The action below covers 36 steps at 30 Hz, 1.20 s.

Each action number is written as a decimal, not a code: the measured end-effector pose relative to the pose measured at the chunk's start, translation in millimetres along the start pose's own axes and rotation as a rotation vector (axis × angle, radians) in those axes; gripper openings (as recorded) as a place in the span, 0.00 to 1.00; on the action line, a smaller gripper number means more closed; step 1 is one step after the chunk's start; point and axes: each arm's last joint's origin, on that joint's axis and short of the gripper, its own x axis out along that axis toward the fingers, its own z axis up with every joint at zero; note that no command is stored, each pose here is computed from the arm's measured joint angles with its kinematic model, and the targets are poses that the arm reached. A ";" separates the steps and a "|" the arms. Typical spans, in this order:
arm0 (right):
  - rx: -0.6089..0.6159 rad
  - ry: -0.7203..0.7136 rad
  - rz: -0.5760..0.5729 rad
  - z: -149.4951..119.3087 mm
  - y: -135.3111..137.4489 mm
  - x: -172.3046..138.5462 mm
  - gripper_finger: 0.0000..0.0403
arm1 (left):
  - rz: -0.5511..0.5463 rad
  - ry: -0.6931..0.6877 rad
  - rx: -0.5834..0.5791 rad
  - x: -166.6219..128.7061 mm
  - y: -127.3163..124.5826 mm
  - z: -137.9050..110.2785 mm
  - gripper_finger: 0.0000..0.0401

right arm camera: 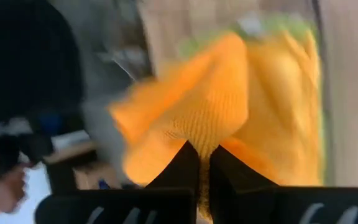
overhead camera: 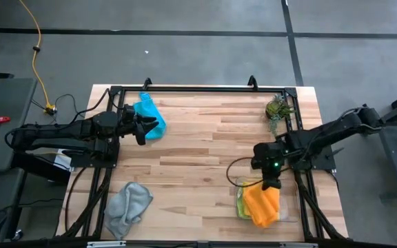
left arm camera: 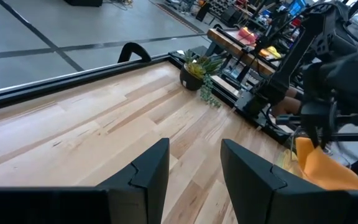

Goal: Fold microfiber towels
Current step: Put the orange microfiber cloth into the transparent bin

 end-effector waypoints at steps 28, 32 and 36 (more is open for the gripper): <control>0.597 0.070 -0.129 -14.4 -8.3 -1.8 0.00 | 0.006 0.026 0.041 0.0 1.1 -2.2 0.33; 0.676 0.068 -0.187 -12.1 -13.3 4.0 0.00 | 0.011 0.035 0.039 0.0 1.6 -3.1 0.33; 0.744 0.044 -0.223 -12.6 -15.2 4.1 0.00 | 0.014 0.040 0.040 0.0 1.9 -3.6 0.33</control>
